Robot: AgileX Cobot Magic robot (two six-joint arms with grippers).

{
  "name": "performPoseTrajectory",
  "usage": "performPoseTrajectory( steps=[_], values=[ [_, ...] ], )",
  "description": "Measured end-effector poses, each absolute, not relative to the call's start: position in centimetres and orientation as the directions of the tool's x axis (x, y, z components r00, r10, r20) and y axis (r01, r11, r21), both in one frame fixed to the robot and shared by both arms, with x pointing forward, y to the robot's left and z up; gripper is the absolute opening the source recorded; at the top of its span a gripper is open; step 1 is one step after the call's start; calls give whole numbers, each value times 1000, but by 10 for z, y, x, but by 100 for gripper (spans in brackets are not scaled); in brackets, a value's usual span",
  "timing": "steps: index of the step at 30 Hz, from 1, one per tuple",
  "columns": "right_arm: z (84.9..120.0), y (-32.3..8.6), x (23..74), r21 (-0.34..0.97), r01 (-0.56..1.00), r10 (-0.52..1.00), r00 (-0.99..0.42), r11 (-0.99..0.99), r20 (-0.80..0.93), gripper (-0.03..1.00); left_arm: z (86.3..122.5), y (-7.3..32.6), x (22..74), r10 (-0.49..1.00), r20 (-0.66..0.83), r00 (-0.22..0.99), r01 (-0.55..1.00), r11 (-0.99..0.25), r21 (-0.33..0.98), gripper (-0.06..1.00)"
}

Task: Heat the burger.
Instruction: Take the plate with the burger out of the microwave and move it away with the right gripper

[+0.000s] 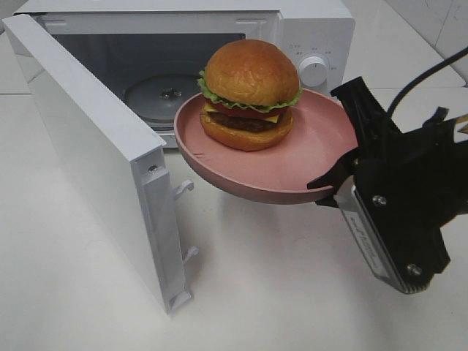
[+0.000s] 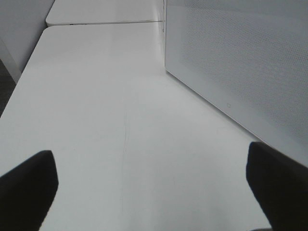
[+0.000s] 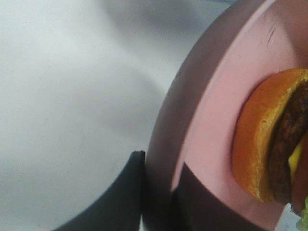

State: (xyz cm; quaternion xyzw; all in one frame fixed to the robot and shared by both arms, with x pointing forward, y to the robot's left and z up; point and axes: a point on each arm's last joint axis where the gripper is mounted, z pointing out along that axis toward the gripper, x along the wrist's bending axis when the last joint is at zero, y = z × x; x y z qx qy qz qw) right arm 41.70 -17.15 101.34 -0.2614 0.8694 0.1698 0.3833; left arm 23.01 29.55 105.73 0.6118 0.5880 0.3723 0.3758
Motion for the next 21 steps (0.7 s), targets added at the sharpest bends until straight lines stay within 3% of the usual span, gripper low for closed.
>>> performPoseTrajectory(
  steps=[21],
  values=[
    [1029, -212, 369, 88, -498, -254, -577, 863, -776, 13, 1057, 296, 230, 999, 14, 31, 440, -26, 898, 99]
  ],
)
